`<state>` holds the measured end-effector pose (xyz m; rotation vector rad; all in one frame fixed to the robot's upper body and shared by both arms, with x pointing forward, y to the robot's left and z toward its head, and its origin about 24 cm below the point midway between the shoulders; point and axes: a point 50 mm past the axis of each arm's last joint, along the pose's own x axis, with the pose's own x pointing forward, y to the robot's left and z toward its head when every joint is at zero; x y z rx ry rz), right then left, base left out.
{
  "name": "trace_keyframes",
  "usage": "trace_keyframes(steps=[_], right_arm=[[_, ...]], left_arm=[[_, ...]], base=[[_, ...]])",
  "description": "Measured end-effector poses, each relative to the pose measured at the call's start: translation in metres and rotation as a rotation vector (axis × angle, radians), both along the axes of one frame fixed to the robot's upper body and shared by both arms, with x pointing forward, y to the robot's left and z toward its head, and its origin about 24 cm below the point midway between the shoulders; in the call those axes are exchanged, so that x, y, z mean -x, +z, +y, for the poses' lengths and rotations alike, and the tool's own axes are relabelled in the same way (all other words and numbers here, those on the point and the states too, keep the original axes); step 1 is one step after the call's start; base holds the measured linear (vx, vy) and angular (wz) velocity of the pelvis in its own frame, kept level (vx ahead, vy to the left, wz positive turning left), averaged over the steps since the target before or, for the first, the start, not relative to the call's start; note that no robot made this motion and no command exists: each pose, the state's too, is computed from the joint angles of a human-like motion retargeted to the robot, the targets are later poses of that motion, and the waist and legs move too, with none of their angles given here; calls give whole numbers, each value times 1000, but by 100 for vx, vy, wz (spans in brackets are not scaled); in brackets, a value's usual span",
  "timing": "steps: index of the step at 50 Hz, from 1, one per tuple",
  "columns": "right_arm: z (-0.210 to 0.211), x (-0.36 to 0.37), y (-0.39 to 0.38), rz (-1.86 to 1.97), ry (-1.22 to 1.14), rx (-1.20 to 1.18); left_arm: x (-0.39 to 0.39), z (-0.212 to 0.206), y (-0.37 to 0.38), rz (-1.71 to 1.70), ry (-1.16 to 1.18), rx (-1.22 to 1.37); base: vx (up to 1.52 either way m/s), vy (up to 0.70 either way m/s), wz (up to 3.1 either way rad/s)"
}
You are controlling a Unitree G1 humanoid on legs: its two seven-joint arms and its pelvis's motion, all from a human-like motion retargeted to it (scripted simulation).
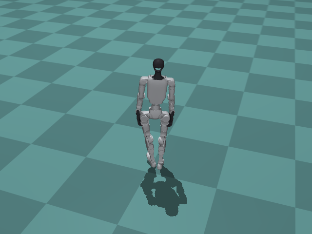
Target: In place motions
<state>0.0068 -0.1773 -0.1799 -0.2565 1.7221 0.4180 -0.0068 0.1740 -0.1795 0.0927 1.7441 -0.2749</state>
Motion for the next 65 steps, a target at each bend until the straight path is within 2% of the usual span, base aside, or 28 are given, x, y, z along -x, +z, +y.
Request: trace_keyframes(steps=[12, 15, 20, 32, 37, 41, 48, 55, 65], right_arm=[[-21, 23, 3, 49, -111, 62], [-24, 43, 5, 103, -172, 75], [-25, 55, 7, 136, -192, 96], [-37, 5, 4, -42, -112, 117], [-29, -31, 4, -188, -105, 86], [-24, -40, 4, -231, -188, 54], [-17, -26, 2, -169, -282, 22], [-10, -2, 0, -57, -147, 4], [-8, 4, 0, -45, -44, -8]], left_arm=[[-93, -8, 6, -318, -95, 46], [-102, -17, 7, -343, -134, 82], [-96, -6, 7, -328, -182, 38], [-17, 12, 0, -84, 266, -115], [33, 6, 1, 34, 396, -135], [57, -7, 6, 148, 455, -115], [19, 2, 1, 44, 358, -81], [-39, 18, 1, -168, 177, -66], [-51, 6, 0, -215, 156, -40]], base=[[-38, 4, 172], [-46, -5, 293], [-42, -1, 337], [-18, 5, 144], [-1, 15, 14], [-6, 12, 87], [-12, 7, 127], [-6, 1, 123], [8, 5, 32]])
